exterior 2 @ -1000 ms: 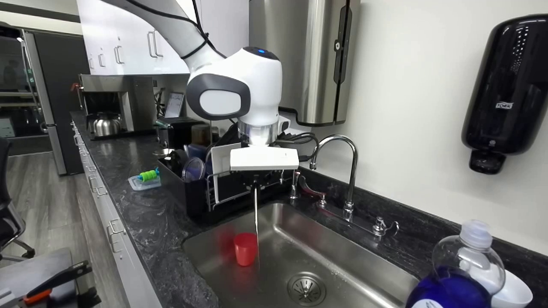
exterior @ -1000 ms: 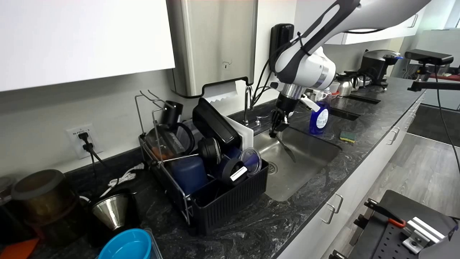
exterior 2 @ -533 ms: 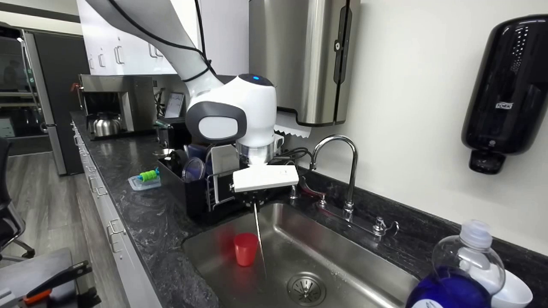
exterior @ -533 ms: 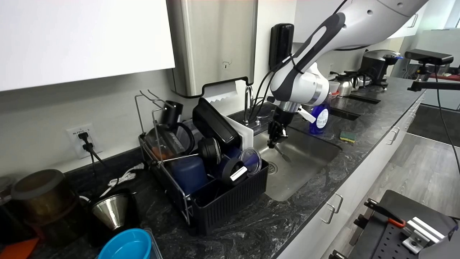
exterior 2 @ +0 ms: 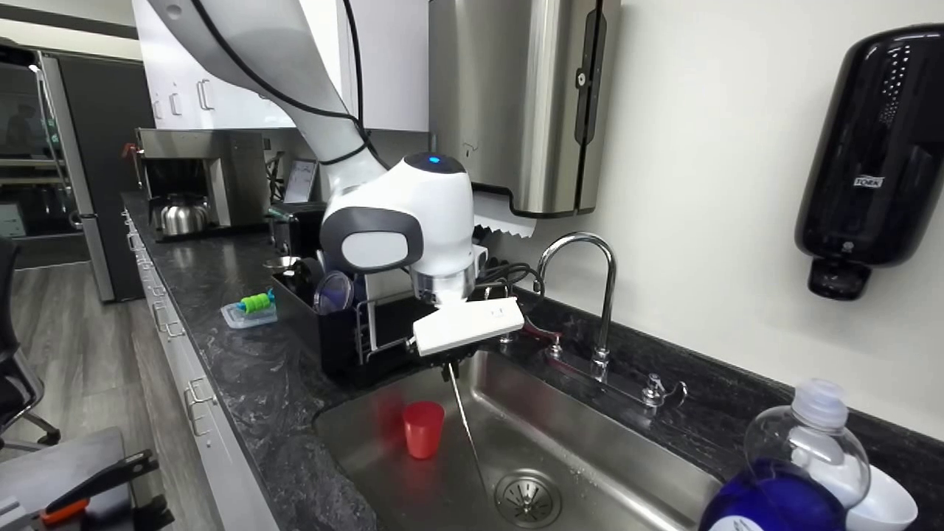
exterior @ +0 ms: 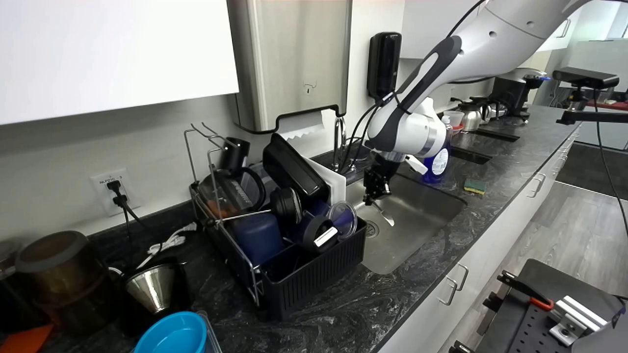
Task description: Put the butter knife in the sink then open and close the tap
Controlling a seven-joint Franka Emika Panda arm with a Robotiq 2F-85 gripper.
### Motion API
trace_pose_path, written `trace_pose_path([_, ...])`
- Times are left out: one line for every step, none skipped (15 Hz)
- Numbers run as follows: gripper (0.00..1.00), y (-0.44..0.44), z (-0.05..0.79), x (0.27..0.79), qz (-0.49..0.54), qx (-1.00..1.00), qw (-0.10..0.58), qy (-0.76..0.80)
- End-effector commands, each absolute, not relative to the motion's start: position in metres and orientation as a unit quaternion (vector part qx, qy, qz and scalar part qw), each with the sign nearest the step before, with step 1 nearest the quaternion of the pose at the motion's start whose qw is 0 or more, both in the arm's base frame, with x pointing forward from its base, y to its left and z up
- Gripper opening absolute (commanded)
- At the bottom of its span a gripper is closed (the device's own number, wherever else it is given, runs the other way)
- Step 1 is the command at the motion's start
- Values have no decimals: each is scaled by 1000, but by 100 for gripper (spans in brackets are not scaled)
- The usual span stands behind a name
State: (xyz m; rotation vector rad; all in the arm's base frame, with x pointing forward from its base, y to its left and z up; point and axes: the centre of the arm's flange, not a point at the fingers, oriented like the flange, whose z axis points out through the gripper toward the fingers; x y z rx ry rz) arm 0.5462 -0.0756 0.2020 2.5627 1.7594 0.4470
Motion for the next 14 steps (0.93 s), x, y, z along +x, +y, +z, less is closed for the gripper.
trace_pose_path([3,-81,188,549,156,802,14,577])
trace_pose_path([3,-81,184,550,156,799,17,581])
trace_pose_path([3,-81,180,551,156,796,19,585])
trace_pose_path([3,-80,176,553,156,794,20,587])
trace_pose_path([3,-80,173,554,156,792,23,590])
trace_pose_path([3,-79,170,557,158,790,27,592])
trace_pose_path([3,-79,167,559,158,788,29,595])
trace_pose_path([3,-79,164,562,160,785,32,598])
trace_pose_path([3,-79,161,564,161,782,35,602])
trace_pose_path([3,-79,159,567,163,779,39,605])
trace_pose_path([3,-79,156,570,163,776,41,608])
trace_pose_path([3,-79,153,573,164,773,44,612])
trace_pose_path([3,-79,150,575,163,771,46,614])
trace_pose_path([3,-79,147,577,163,768,49,618])
